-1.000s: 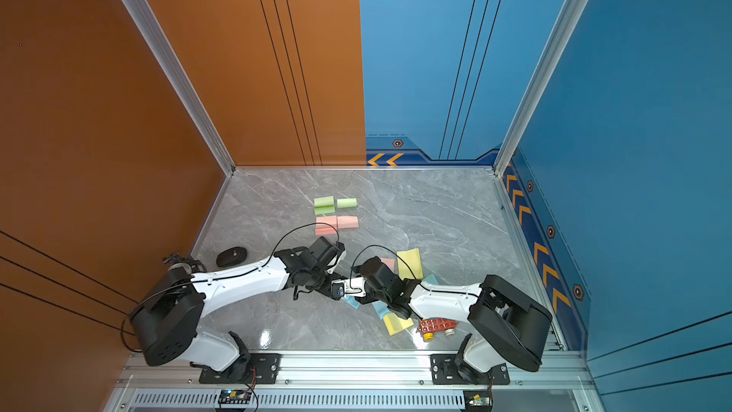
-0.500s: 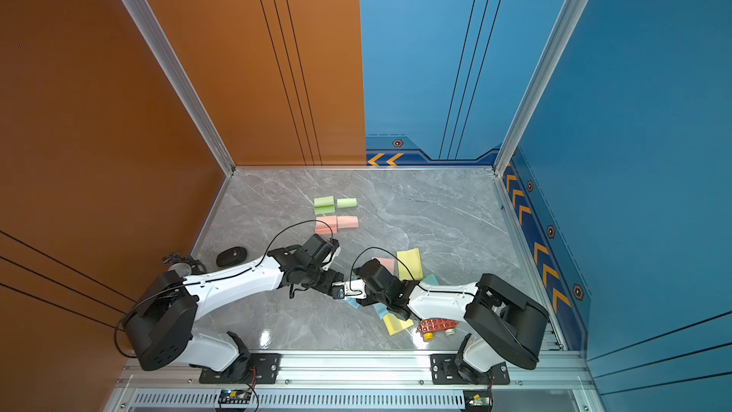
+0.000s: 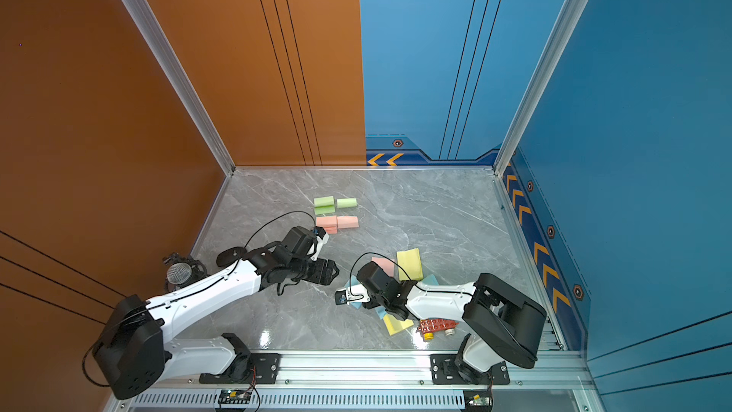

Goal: Tear off pages from different memo pads
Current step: Pick up the memo pad from the center of the board.

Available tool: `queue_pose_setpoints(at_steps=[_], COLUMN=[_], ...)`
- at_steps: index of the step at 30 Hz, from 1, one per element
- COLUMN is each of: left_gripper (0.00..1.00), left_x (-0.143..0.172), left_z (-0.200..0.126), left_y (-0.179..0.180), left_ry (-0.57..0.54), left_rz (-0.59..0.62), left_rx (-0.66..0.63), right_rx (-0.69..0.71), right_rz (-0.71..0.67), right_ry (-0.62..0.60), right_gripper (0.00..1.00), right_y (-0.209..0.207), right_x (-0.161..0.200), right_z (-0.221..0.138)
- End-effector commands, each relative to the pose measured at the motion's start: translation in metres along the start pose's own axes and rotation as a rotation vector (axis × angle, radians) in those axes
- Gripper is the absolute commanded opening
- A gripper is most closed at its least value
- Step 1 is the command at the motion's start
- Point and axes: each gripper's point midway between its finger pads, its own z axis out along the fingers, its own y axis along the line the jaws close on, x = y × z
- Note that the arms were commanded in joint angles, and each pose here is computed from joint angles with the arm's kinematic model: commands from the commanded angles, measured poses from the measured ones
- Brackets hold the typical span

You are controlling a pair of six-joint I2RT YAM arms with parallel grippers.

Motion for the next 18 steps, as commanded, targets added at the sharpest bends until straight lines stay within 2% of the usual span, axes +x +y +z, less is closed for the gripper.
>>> queue_pose_setpoints(at_steps=[1,2,6,11,14,18], left_gripper=[0.84,0.84,0.84,0.84,0.83,0.84], left_x=[0.002,0.002,0.004,0.008,0.008,0.008], left_z=[-0.010,-0.012,-0.015,-0.014,-0.017,-0.028], left_y=[0.006,0.007,0.010,0.010,0.006,-0.002], left_ry=[-0.023,-0.032,-0.040,-0.030,-0.037,-0.072], left_rz=[-0.046,-0.054,-0.068,-0.071,-0.064,-0.055], left_rx=[0.009,0.010,0.013,0.017,0.034,0.065], right_rx=[-0.144,-0.158,-0.221,-0.227,-0.205,-0.134], right_rz=[-0.116,-0.127,-0.140,-0.128,-0.071,0.073], right_ry=[0.073,0.070,0.071,0.057,0.054,0.020], right_gripper=[0.59,0.56,0.29,0.00,0.00,0.00], right_y=[0.037,0.038,0.041,0.034,0.020,-0.012], right_x=[0.010,0.007,0.001,-0.009,-0.011,-0.009], right_z=[-0.001,-0.001,0.000,-0.004,-0.011,-0.025])
